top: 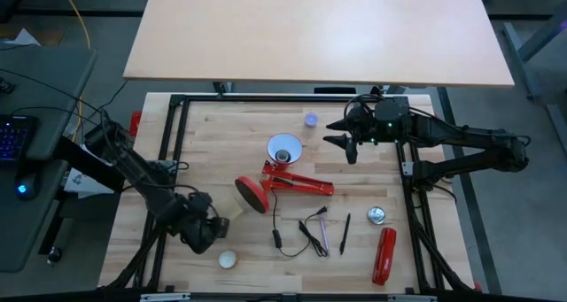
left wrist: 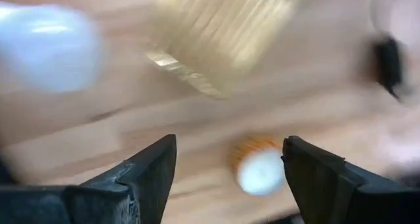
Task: Screw lightbulb
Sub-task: Insert the white lightbulb into the desk lamp
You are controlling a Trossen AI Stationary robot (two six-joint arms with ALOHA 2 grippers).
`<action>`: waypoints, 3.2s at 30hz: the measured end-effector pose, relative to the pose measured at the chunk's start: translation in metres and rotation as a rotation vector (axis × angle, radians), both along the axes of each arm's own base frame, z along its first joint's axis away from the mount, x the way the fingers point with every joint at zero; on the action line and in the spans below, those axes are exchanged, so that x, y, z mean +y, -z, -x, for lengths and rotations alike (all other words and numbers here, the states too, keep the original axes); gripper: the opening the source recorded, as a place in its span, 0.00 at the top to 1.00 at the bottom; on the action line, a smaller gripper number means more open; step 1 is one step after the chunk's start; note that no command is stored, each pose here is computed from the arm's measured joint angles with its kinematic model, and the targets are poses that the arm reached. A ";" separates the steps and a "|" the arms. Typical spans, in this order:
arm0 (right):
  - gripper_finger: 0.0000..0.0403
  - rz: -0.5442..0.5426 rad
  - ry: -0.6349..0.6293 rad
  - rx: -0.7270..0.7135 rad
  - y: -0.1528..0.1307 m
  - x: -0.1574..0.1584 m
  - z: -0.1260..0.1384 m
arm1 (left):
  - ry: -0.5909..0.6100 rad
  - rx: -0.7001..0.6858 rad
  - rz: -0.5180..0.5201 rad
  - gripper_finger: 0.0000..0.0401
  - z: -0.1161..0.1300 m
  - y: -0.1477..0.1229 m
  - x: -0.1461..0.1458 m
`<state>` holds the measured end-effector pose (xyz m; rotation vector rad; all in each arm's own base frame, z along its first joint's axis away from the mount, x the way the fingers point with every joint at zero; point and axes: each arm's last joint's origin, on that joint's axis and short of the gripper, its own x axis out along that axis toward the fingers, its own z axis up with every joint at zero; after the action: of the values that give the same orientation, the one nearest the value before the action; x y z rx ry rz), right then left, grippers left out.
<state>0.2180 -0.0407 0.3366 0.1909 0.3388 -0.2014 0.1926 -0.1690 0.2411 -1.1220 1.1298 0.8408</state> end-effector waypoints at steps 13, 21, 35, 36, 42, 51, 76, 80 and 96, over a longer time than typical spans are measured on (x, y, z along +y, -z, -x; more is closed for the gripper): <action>0.53 -0.029 -0.054 0.000 0.000 -0.003 0.001 | 0.513 -0.263 -0.058 0.99 -0.075 0.023 0.011; 0.53 -0.050 -0.104 0.027 0.003 -0.002 0.003 | 0.689 -0.202 0.082 1.00 -0.097 0.052 0.003; 0.53 -0.002 0.045 0.019 0.001 -0.006 0.004 | 0.765 0.324 -0.385 1.00 -0.045 0.017 0.092; 0.53 -0.007 0.055 0.008 0.000 -0.007 0.004 | 0.740 0.333 -0.411 1.00 -0.040 0.010 0.099; 0.53 -0.046 0.081 -0.069 -0.006 -0.007 0.002 | 0.627 0.229 -0.422 1.00 -0.008 -0.027 0.111; 0.53 -0.081 0.071 -0.082 -0.005 -0.008 -0.004 | 0.708 0.183 -0.269 0.90 0.006 -0.040 0.128; 0.53 -0.123 -0.087 0.023 0.021 -0.007 -0.032 | 0.715 0.231 0.423 0.37 0.025 0.048 0.195; 0.53 -0.124 -0.096 0.022 0.020 -0.006 -0.032 | 0.735 0.217 0.438 0.38 0.016 0.058 0.199; 0.53 -0.118 -0.109 0.019 0.020 -0.005 -0.032 | 0.753 0.249 0.514 0.96 0.004 0.079 0.200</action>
<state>0.2503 -0.0461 0.3165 0.2860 0.3788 -0.0751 0.1886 0.0311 0.1620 -0.8834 1.8810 0.0894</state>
